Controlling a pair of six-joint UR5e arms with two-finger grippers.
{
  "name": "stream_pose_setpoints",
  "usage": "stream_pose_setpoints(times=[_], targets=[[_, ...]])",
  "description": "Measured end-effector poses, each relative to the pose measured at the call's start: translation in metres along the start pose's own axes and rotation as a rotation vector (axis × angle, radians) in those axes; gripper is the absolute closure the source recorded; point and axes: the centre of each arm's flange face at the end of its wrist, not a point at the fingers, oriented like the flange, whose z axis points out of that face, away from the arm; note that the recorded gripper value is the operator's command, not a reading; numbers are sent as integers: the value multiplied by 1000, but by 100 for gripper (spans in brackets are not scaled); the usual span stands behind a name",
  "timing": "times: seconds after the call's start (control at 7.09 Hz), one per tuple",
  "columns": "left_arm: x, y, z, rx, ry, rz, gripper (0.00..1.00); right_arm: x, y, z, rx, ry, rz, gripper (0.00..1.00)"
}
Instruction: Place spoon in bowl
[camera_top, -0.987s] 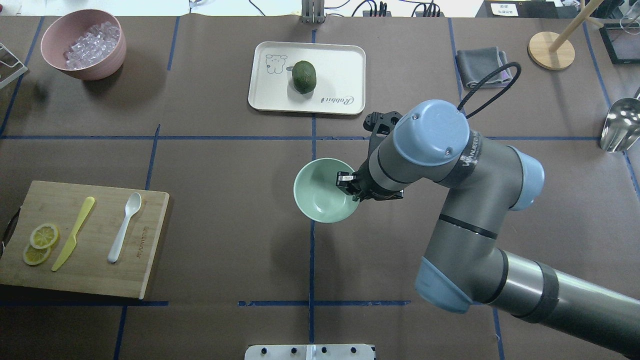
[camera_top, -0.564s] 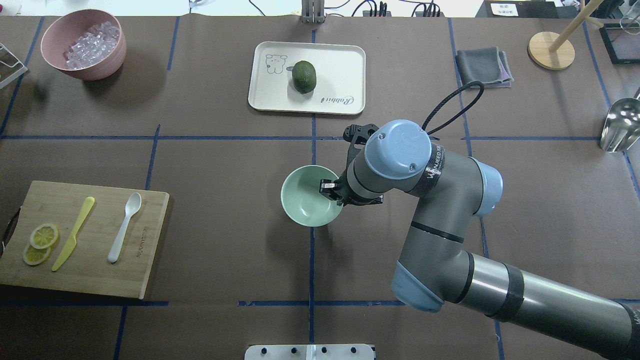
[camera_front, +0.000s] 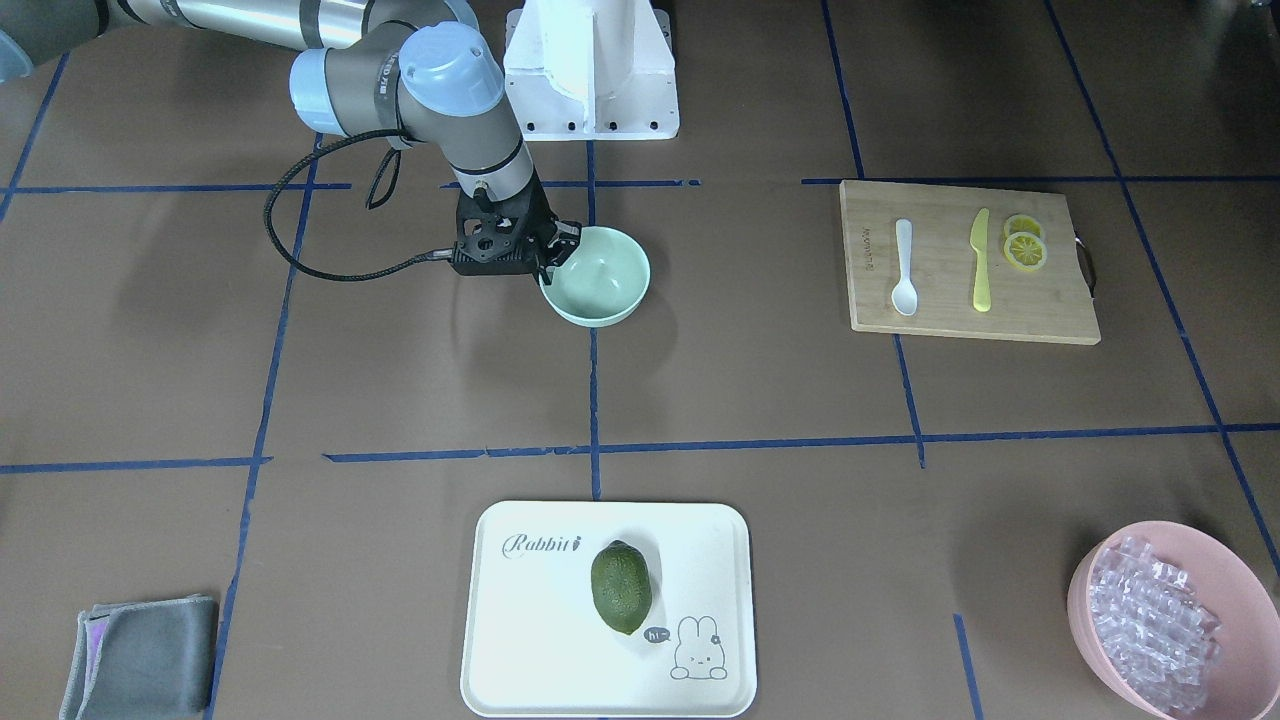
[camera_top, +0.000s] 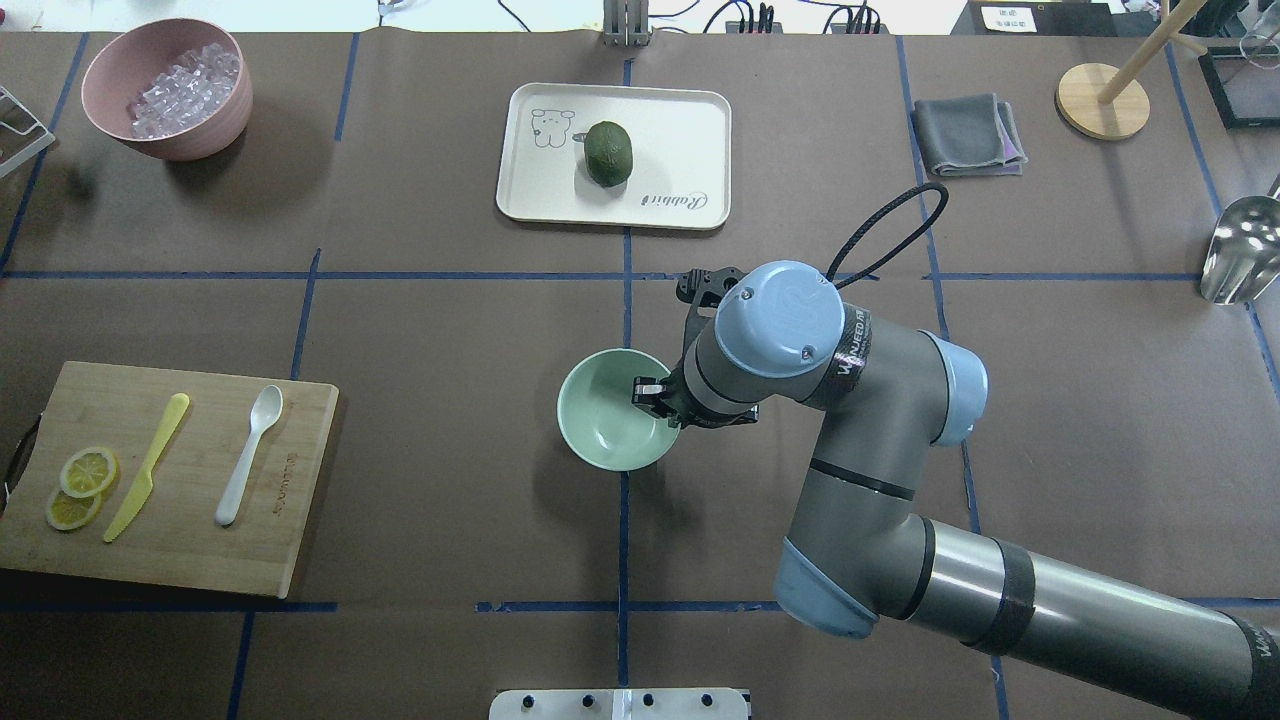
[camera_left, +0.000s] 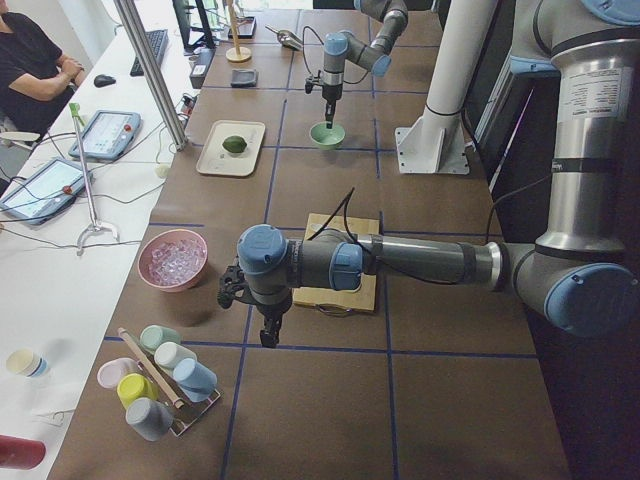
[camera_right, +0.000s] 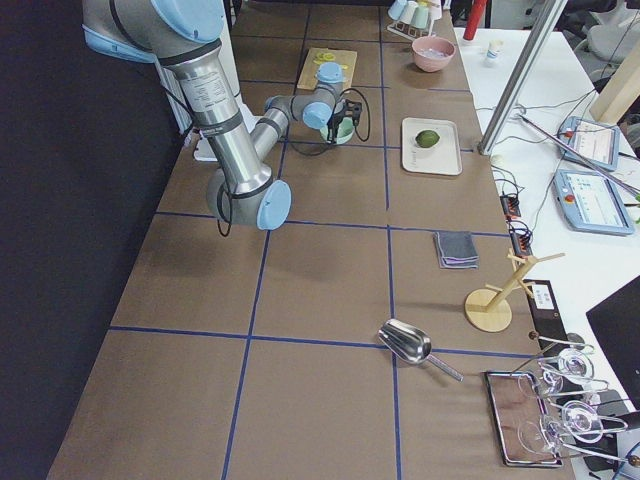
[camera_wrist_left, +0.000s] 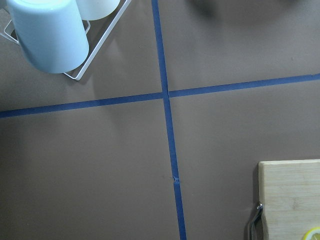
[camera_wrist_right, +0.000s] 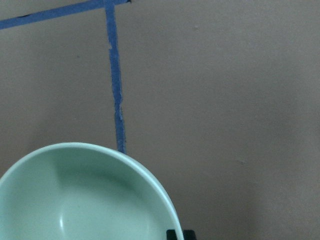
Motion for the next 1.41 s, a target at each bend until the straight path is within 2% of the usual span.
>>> stream_pose_setpoints(times=[0.14,0.99,1.41], targets=[[0,0,0,0,0,0,0,-1,2,1,-3,0,-4,1],[3,-2,-2,6,0,8,0,-9,5,-11,3,-68,-20,0],[43,-10,-36,70,-5,70,0,-12,-1,-31,22,-100,-21,0]])
